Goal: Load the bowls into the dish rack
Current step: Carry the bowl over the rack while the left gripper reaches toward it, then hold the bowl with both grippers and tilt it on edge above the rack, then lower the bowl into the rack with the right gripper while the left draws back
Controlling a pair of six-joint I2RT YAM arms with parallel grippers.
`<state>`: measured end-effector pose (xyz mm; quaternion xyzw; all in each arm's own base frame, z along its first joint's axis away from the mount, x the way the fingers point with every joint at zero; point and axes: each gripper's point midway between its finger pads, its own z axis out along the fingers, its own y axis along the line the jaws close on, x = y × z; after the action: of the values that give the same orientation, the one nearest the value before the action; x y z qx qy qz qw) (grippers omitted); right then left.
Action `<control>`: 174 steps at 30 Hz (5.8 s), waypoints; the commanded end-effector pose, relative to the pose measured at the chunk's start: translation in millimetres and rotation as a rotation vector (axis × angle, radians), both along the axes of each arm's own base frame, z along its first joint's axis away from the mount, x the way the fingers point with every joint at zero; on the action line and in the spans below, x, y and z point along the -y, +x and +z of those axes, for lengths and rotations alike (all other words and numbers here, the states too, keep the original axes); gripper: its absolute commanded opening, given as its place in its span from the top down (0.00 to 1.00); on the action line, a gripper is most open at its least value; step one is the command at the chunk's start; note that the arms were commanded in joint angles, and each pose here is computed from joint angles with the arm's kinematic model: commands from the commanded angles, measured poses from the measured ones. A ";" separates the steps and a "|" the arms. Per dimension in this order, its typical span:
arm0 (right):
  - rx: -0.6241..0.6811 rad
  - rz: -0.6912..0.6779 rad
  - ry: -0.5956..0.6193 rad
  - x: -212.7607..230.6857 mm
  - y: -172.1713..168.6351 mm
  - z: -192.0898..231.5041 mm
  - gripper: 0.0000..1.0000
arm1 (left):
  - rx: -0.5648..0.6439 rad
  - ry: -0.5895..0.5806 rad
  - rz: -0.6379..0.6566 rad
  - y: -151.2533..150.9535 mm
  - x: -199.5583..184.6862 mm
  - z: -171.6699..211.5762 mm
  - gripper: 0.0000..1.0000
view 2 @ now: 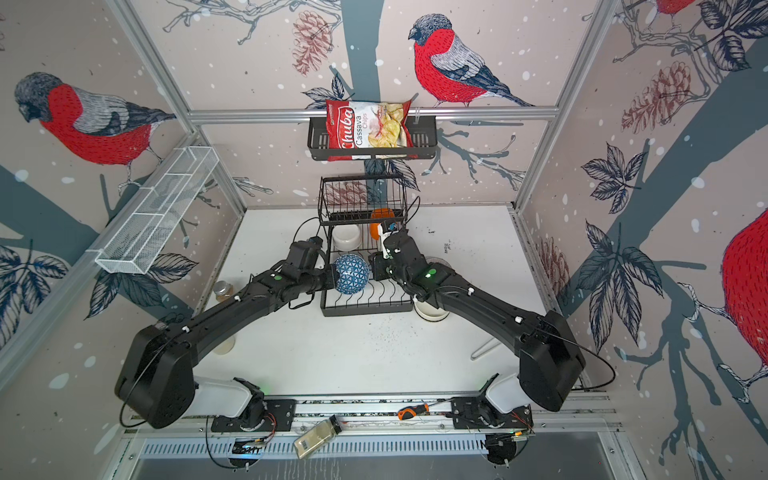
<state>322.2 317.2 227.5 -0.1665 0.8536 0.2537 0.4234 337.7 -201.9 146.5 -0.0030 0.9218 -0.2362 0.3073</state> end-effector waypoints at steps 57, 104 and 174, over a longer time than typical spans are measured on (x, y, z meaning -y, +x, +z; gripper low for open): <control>0.057 0.639 0.310 -26.6 -84.3 75.9 0.03 | 0.353 -0.670 -0.536 -30.7 32.1 114.0 1.00; 0.016 0.615 0.311 -45.3 -75.6 63.3 0.46 | 0.324 -0.673 -0.528 -27.3 33.5 99.2 0.62; 0.062 0.074 -0.007 -34.7 27.8 -28.3 0.50 | -0.074 0.106 0.050 7.9 -54.3 -64.4 0.64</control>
<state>338.7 346.7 183.4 -0.2114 0.8511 0.2649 0.4009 345.7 -151.1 84.3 -0.0191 0.9400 -0.1933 0.2803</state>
